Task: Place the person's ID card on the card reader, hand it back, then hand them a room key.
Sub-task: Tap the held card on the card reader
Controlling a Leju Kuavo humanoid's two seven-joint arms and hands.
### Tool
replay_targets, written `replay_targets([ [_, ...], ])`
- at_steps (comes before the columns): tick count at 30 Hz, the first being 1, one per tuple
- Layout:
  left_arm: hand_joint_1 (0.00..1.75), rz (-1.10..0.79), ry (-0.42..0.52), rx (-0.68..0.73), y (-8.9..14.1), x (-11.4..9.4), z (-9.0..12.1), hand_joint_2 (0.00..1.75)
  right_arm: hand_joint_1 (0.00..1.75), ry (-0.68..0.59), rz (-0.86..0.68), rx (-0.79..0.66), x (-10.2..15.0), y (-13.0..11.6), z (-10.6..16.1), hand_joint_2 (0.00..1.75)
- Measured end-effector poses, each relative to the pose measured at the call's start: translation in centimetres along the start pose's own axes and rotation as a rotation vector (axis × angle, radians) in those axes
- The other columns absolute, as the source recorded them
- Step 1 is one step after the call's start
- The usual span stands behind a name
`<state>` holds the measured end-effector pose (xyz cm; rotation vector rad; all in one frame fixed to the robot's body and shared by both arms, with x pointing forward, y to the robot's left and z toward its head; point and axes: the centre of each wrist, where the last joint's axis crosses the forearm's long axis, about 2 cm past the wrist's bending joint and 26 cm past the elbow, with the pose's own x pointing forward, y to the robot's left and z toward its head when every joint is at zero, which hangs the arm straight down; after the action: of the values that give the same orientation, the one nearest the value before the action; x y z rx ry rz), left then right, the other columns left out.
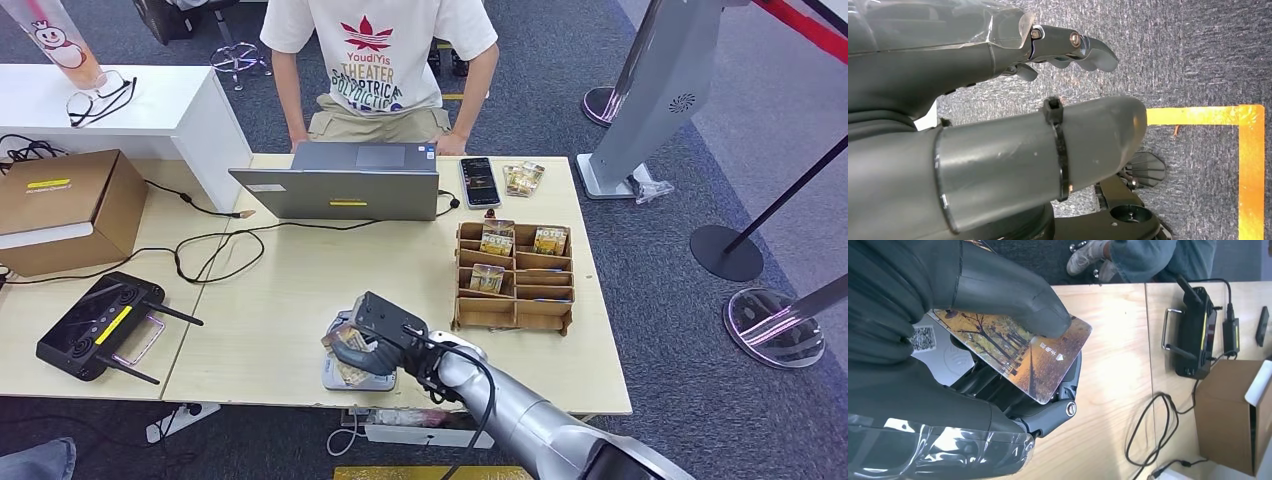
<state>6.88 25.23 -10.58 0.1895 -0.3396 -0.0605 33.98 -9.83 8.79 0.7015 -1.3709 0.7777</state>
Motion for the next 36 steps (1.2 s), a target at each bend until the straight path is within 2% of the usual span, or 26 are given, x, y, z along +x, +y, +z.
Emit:
replay_targets([
  [19,0.0,-0.009,-0.002,-0.006,0.0,0.0,0.0,0.0,1.75,0.027,-0.018,-0.11,-0.5,-2.1,0.9,1.75],
  [36,0.0,-0.01,-0.002,-0.005,0.1,0.0,0.0,0.0,1.75,0.095,-0.05,-0.158,-2.1,-2.5,2.2,1.75],
])
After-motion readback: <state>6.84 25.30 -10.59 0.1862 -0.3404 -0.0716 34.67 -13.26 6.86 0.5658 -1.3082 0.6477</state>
